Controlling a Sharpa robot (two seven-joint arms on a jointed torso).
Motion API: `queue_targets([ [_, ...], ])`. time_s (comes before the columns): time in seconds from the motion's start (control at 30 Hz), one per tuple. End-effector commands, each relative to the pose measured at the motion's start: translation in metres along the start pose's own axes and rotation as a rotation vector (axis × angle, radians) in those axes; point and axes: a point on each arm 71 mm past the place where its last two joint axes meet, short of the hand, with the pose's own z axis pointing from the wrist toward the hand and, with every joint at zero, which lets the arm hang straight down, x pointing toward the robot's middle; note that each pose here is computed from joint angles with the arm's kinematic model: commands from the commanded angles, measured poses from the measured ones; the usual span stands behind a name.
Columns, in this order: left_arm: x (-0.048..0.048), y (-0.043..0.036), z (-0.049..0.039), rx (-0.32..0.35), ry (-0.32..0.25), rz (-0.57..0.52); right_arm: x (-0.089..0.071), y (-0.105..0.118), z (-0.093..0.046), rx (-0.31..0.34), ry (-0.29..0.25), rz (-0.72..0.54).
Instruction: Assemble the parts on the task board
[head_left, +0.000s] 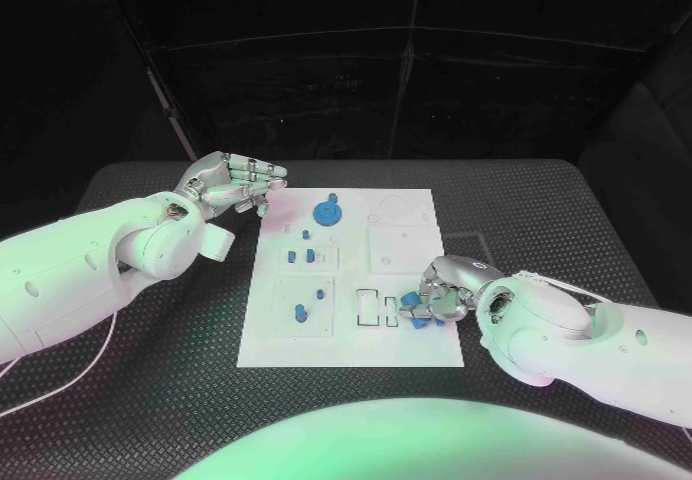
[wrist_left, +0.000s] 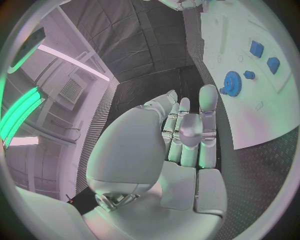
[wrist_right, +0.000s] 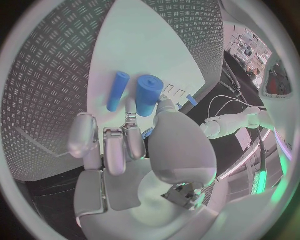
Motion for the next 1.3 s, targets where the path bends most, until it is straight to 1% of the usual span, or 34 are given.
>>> queue_targets([
  [0.03, 0.0009, -0.0016, 0.0001, 0.008, 0.009, -0.007, 0.001, 0.0, -0.001, 0.003, -0.027, 0.039],
  [0.27, 0.0004, -0.0013, -0.0006, 0.007, 0.01, -0.007, -0.007, 0.009, -0.006, -0.059, -0.129, 0.145],
  [0.37, 0.0006, -0.0012, -0.0008, 0.007, 0.011, -0.007, -0.01, 0.014, -0.009, -0.084, -0.159, 0.182],
  [0.47, 0.0006, -0.0011, -0.0009, 0.006, 0.011, -0.007, -0.011, 0.019, -0.012, -0.107, -0.174, 0.211],
  [0.53, 0.0007, -0.001, -0.0009, 0.006, 0.012, -0.007, -0.011, 0.022, -0.013, -0.116, -0.171, 0.221],
  [0.67, 0.0013, -0.0011, -0.0008, 0.007, 0.013, -0.008, -0.008, 0.028, -0.011, -0.122, -0.14, 0.231],
  [0.97, 0.0024, -0.0012, -0.0005, 0.006, 0.017, -0.009, 0.008, 0.039, 0.001, -0.105, -0.004, 0.192],
  [1.03, 0.0027, -0.0012, -0.0004, 0.005, 0.018, -0.009, 0.01, 0.041, 0.003, -0.102, 0.013, 0.186],
  [1.17, 0.003, -0.0013, -0.0003, 0.005, 0.019, -0.01, 0.013, 0.045, 0.006, -0.088, 0.029, 0.186],
  [1.3, 0.0033, -0.0013, -0.0003, 0.005, 0.02, -0.01, 0.014, 0.047, 0.007, -0.073, 0.019, 0.191],
])
